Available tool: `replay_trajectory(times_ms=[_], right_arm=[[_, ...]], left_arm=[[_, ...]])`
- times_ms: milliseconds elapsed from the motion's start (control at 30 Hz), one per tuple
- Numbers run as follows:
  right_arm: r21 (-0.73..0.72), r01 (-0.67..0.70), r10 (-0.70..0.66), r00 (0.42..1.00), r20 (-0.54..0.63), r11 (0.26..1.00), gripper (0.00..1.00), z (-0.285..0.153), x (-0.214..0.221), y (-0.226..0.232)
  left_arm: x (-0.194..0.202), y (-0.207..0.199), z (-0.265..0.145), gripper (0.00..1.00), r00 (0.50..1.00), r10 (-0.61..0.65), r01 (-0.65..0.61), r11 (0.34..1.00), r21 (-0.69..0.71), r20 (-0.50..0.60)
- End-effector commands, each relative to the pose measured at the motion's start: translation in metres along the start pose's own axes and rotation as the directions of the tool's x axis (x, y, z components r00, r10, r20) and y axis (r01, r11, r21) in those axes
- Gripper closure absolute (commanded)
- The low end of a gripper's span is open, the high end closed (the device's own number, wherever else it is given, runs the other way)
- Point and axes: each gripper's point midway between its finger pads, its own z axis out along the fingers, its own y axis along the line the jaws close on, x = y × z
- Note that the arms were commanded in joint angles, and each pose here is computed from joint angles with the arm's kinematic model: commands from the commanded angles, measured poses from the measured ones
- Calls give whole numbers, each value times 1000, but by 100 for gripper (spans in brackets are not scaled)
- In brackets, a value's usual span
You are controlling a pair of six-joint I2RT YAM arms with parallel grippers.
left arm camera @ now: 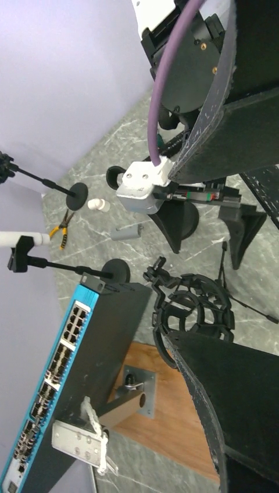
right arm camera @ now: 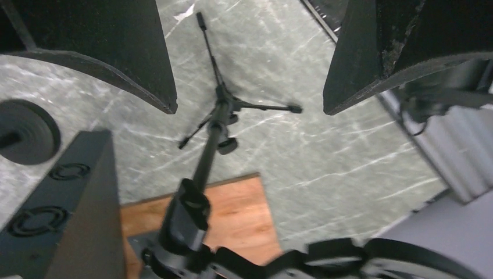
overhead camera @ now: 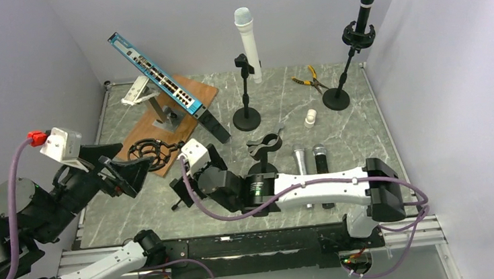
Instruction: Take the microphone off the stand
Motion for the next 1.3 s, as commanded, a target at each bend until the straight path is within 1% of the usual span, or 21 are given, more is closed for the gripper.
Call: replay_trajectory(times_ms=[0, 100, 167, 300, 433, 500, 600, 700, 733, 800, 900, 967, 1067, 1133, 1200, 1267], right_arm=[[194, -45, 22, 993, 116, 980, 4, 4, -36, -30], [165, -4, -16, 992, 123, 986, 13, 13, -33, -22], [160, -8, -15, 990, 142, 987, 16, 19, -32, -20], [181, -25, -5, 987, 162, 983, 20, 36, -26, -26], [165, -44, 7, 976, 217, 985, 24, 47, -29, -28], [168, -43, -1, 968, 250, 985, 33, 52, -28, -30], [190, -35, -21, 958, 287, 981, 52, 59, -29, -34], [197, -14, -48, 952, 304, 980, 59, 63, -26, -41], [176, -8, -48, 949, 312, 984, 61, 64, -27, -40], [123, 16, -54, 947, 316, 992, 67, 66, -26, -38], [41, 57, -67, 947, 313, 998, 78, 68, -23, -35], [-78, 110, -81, 947, 310, 991, 80, 68, -21, -22], [-255, 197, -121, 950, 287, 947, 83, 65, -10, -11], [-395, 232, -131, 955, 267, 889, 88, 60, 0, -4], [-543, 269, -148, 955, 256, 795, 92, 52, 11, 1], [-636, 285, -160, 956, 247, 717, 96, 46, 18, 2]], left_arm=[[1, 10, -9, 1, 1000, -14, 15, 999, -40, 8], [1, 15, -11, 1, 1000, -6, 7, 998, -61, 13], [2, 18, -11, 1, 1000, -1, 2, 997, -73, 13], [6, 18, -10, 1, 1000, -5, 5, 997, -75, 5], [12, 20, -11, 1, 1000, -9, 9, 997, -81, -7], [14, 21, -12, 1, 1000, -13, 12, 997, -82, -14], [17, 23, -15, 1, 1000, -17, 15, 996, -88, -23], [18, 24, -19, 1, 999, -27, 24, 996, -89, -25], [18, 24, -21, 1, 999, -33, 31, 996, -88, -24], [19, 24, -22, 1, 999, -39, 36, 995, -89, -25], [22, 24, -22, 1, 999, -45, 43, 995, -88, -25], [25, 24, -20, 1, 998, -48, 45, 995, -89, -33], [27, 21, -15, 1, 998, -46, 43, 996, -84, -45], [30, 18, -10, 1, 997, -47, 42, 996, -76, -55], [34, 16, -5, 1, 997, -43, 38, 997, -70, -71], [38, 14, 0, 1, 996, -41, 35, 997, -66, -85]])
